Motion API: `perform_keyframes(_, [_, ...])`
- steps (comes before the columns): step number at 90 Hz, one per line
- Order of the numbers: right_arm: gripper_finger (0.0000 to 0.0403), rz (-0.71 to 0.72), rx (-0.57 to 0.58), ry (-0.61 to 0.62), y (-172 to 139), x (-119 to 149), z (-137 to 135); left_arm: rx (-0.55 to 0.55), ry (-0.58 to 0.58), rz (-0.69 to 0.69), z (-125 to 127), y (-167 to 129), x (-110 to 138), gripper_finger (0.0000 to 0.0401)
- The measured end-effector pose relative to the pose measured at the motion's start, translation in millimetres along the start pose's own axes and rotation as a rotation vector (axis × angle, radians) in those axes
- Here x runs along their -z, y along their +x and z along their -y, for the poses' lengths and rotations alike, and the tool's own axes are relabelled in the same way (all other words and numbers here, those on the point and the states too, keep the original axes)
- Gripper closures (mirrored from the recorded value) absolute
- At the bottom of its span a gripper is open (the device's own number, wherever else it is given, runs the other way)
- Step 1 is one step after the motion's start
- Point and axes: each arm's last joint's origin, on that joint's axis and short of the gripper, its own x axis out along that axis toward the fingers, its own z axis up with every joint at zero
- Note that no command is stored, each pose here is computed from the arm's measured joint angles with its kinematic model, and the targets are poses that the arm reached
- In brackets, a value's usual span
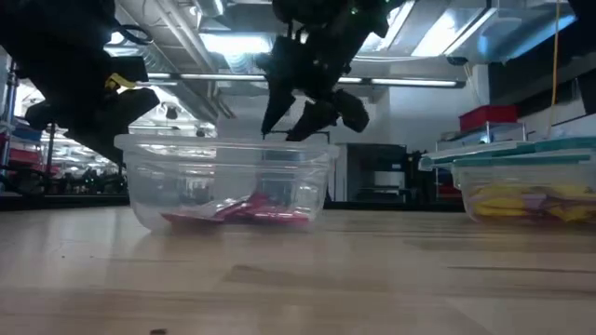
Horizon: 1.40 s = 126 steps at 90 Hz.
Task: Sort candy
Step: Put the pink candy strip into the left transparent bin
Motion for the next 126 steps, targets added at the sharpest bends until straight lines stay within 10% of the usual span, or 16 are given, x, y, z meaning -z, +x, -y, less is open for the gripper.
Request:
perform_keyframes(19, [0.0212, -0.160, -0.223, 0.327, 1, 47, -8, -0.067, 0.052, -0.108, -9, -1, 3, 0.0401])
perform_keyframes(44, [0.0248, 0.040, -0.363, 0.613, 14, 36, -12, -0.216, 0.050, -0.166, -27, -7, 7, 0.0401])
perform_keyframes(77, [0.0278, 0.265, 0.068, 0.515, 22, -40, 13, -0.191, -0.022, -0.141, -26, -13, 12, 0.0401])
perform_keyframes(126, [0.0279, 0.159, -0.248, 0.879, 69, 66, -4, -0.168, -0.027, -0.104, -26, -17, 14, 0.0401])
